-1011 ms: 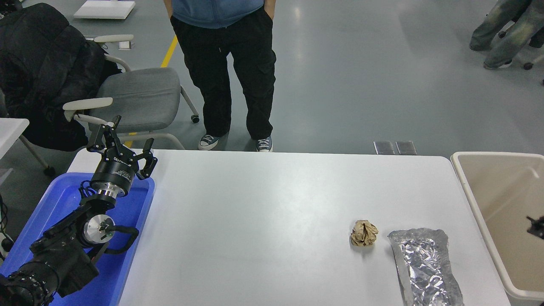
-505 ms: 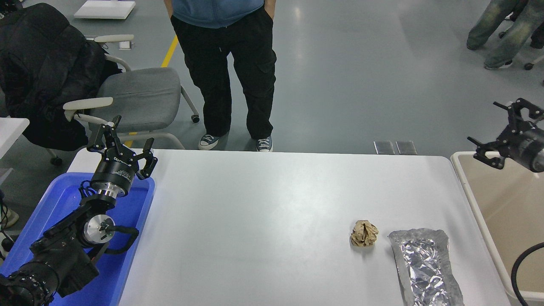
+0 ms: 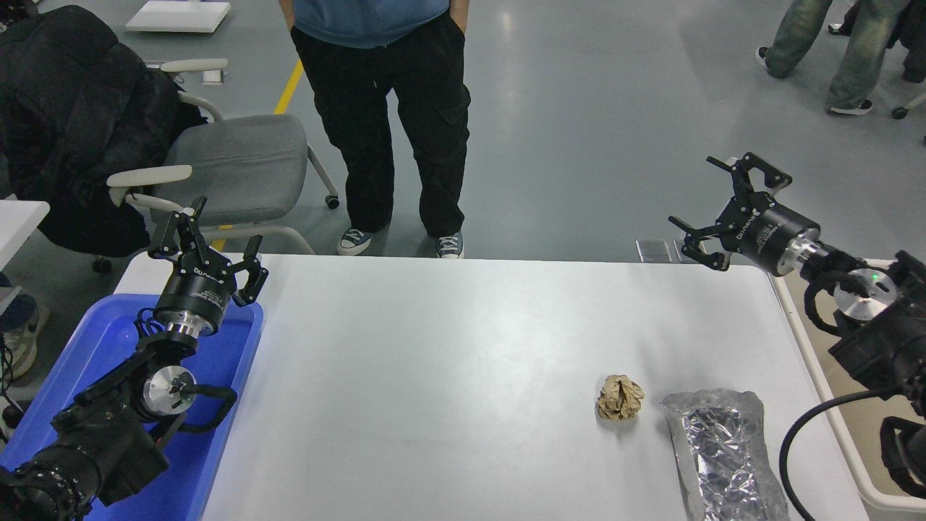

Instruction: Dispose of the paper cup in the dustbin

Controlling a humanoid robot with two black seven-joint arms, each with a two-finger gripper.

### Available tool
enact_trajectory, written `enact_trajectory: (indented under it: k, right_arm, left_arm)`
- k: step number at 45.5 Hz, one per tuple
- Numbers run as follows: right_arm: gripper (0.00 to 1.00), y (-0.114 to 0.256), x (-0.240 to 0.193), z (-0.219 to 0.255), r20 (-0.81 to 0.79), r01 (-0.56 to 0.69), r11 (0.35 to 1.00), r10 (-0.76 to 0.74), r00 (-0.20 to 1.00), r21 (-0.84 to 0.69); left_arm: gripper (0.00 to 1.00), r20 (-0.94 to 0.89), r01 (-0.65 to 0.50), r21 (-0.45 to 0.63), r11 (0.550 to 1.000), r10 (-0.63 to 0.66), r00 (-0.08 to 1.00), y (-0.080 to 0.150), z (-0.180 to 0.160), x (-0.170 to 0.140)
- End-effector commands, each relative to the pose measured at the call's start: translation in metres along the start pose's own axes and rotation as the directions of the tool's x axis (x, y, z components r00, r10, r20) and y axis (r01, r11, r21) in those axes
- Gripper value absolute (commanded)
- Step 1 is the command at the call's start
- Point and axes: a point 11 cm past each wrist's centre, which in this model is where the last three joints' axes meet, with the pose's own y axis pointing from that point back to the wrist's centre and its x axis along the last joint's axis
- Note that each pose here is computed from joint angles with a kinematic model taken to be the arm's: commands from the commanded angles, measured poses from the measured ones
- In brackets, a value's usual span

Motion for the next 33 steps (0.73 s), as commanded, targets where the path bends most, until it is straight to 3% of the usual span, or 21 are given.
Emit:
enact_trajectory:
  k: [1,22,33]
  right_arm:
    - [1.0,-0.022,-0.029,0.031,0.05,0.063,0.998,-0.064,0.997,0.019]
    - [1.0,-0.027,-0.046,0.093,0.127,0.08,0.996,-0.083,0.988,0.024]
    - [1.0,-0.027,-0.046,0.096,0.135,0.077,0.996,-0.083,0.987,0.046]
  left_arm:
    - [1.0,0.0,0.0,0.0,1.0,0.0,1.0,0.0,0.0,0.0]
    - [1.0,0.001,0.0,-0.001,1.0,0.0,1.0,0.0,0.001,0.0]
    - [1.0,0.0,0.0,0.0,1.0,0.0,1.0,0.0,0.0,0.0]
